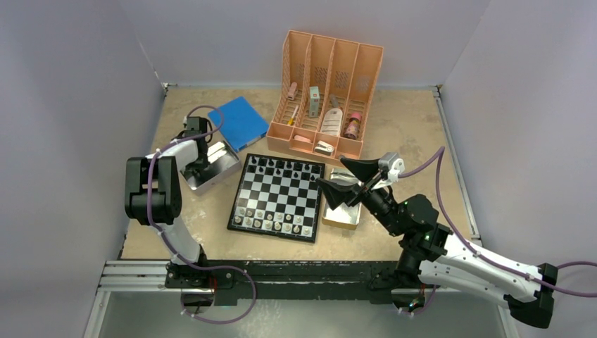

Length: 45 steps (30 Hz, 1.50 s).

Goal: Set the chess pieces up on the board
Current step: Pick up the chess piece from the storage box.

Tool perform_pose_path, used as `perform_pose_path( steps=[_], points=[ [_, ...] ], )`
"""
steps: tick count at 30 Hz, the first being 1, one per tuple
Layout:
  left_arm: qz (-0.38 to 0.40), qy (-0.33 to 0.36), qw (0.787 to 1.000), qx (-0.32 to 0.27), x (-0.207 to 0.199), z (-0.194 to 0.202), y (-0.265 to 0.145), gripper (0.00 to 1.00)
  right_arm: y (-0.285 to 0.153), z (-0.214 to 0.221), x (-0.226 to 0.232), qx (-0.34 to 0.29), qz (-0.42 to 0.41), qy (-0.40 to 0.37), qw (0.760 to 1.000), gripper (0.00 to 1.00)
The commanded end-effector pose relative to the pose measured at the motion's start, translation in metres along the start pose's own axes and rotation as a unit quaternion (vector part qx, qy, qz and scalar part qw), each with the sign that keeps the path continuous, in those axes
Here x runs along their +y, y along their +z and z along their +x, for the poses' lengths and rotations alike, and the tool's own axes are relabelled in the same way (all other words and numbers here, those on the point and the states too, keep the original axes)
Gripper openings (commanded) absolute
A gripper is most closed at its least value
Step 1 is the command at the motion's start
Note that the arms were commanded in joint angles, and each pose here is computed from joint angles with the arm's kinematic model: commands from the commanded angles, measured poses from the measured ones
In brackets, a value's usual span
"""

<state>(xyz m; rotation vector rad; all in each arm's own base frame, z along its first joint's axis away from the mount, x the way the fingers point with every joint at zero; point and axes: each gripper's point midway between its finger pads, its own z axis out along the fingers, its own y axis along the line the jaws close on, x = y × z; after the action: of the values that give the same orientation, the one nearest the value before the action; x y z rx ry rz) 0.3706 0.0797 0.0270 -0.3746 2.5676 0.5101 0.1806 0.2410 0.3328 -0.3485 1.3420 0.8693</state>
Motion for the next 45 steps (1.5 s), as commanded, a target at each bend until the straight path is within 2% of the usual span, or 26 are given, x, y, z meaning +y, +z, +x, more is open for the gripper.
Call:
perform_pose_path(
  steps=[1,7,12,16,23,29,35,38,40,45],
  points=[
    [0.006,-0.016,1.0,-0.006,-0.003,-0.002,0.005,0.24,-0.001,-0.021,0.003,-0.035,-0.006,0.003,0.999,0.99],
    [-0.002,-0.015,1.0,0.002,-0.001,0.001,0.006,0.19,-0.002,-0.021,0.002,-0.036,-0.005,0.003,0.999,0.99],
    [0.011,-0.021,1.0,0.001,-0.003,-0.002,-0.003,0.07,-0.002,-0.022,0.004,-0.037,-0.008,0.004,0.999,0.99],
    [0.035,-0.032,0.999,-0.001,-0.003,-0.012,-0.025,0.0,-0.002,-0.022,0.004,-0.035,-0.007,0.009,0.999,0.99],
    [0.109,-0.049,0.993,-0.026,-0.009,-0.034,-0.079,0.0,0.0,-0.02,0.005,-0.028,-0.005,0.019,0.999,0.99],
    [0.221,-0.045,0.973,-0.05,-0.029,-0.045,-0.131,0.0,0.007,-0.008,0.004,-0.012,0.003,0.028,1.0,0.99],
    [0.374,-0.017,0.925,-0.062,-0.071,-0.043,-0.194,0.0,0.022,0.009,0.004,0.001,0.007,0.011,1.0,0.99],
    [0.437,0.032,0.897,-0.056,-0.106,-0.03,-0.226,0.0,0.033,0.022,0.01,0.006,-0.015,-0.027,1.0,0.92],
    [0.479,0.062,0.875,-0.042,-0.127,-0.017,-0.245,0.0,0.04,0.035,0.016,0.013,-0.046,-0.076,0.996,0.83],
    [0.603,0.116,0.79,-0.005,-0.163,0.018,-0.304,0.0,0.057,0.073,0.023,0.049,-0.096,-0.194,0.975,0.54]
  ],
)
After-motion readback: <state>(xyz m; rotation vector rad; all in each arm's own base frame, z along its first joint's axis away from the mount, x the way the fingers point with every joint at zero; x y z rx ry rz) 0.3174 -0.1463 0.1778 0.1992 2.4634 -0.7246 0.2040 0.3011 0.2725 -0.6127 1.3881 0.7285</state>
